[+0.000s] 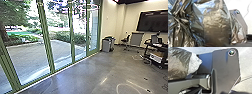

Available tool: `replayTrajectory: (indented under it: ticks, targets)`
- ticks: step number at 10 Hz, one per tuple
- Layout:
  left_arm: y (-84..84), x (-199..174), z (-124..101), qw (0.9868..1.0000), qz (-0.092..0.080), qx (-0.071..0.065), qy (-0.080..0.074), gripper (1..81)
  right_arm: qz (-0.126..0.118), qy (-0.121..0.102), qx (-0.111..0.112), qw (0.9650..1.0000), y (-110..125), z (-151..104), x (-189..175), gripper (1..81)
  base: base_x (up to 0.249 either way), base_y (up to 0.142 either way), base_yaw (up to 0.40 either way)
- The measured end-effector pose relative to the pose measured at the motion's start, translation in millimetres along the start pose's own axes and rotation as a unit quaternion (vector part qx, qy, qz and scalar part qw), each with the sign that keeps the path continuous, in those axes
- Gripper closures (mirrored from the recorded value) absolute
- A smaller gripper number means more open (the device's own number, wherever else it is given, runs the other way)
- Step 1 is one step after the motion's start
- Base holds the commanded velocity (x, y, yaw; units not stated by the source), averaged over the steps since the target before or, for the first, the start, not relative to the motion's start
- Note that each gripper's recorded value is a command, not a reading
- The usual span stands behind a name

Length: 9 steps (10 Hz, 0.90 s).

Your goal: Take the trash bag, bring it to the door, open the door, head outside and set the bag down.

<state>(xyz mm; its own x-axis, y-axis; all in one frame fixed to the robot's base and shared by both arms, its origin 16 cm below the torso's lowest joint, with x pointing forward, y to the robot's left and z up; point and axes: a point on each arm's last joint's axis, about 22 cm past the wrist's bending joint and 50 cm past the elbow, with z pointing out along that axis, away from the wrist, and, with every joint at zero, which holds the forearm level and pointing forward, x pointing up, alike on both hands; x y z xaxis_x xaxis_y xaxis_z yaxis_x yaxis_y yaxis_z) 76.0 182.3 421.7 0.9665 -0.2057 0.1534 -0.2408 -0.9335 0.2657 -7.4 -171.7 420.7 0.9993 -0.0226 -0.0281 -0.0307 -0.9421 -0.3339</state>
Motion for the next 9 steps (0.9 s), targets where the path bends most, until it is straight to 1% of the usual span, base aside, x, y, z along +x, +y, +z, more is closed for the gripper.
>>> replayTrajectory:
  ticks: [2,3,5,6,7,8,9]
  targets:
    - [-0.3,-0.4,-0.1,1.0000,0.000,0.000,0.000,81.1,0.000,0.000,-0.001,1.0000,1.2,-0.2,-0.3,1.0,0.000,0.000,0.000]
    - [-0.3,-0.4,-0.1,1.0000,0.000,0.000,0.000,81.1,0.000,0.000,-0.001,1.0000,1.2,-0.2,-0.3,1.0,0.074,0.000,0.000]
    - [3.0,-13.8,-0.4,1.0000,-0.002,-0.001,-0.006,81.1,0.001,-0.007,-0.002,1.0000,1.6,0.0,-14.2,1.0,0.108,0.000,0.000]
    - [1.3,-7.7,-0.4,1.0000,-0.001,0.000,-0.003,81.1,0.000,-0.004,-0.002,1.0000,1.6,-0.1,-7.6,1.0,0.124,0.000,0.000]
    - [-0.9,1.9,-0.5,1.0000,0.001,0.001,0.003,81.1,-0.001,0.003,-0.001,1.0000,0.7,-0.1,0.7,1.0,0.132,0.000,0.000]
    - [-0.6,0.9,-0.5,1.0000,0.001,0.001,0.004,81.1,-0.001,0.005,0.000,1.0000,0.7,-0.1,1.4,1.0,0.132,0.000,0.000]
    - [0.1,-1.4,-0.4,1.0000,0.001,0.001,0.002,81.1,0.000,0.001,-0.001,1.0000,1.4,-0.1,-3.6,1.0,0.132,0.000,0.000]
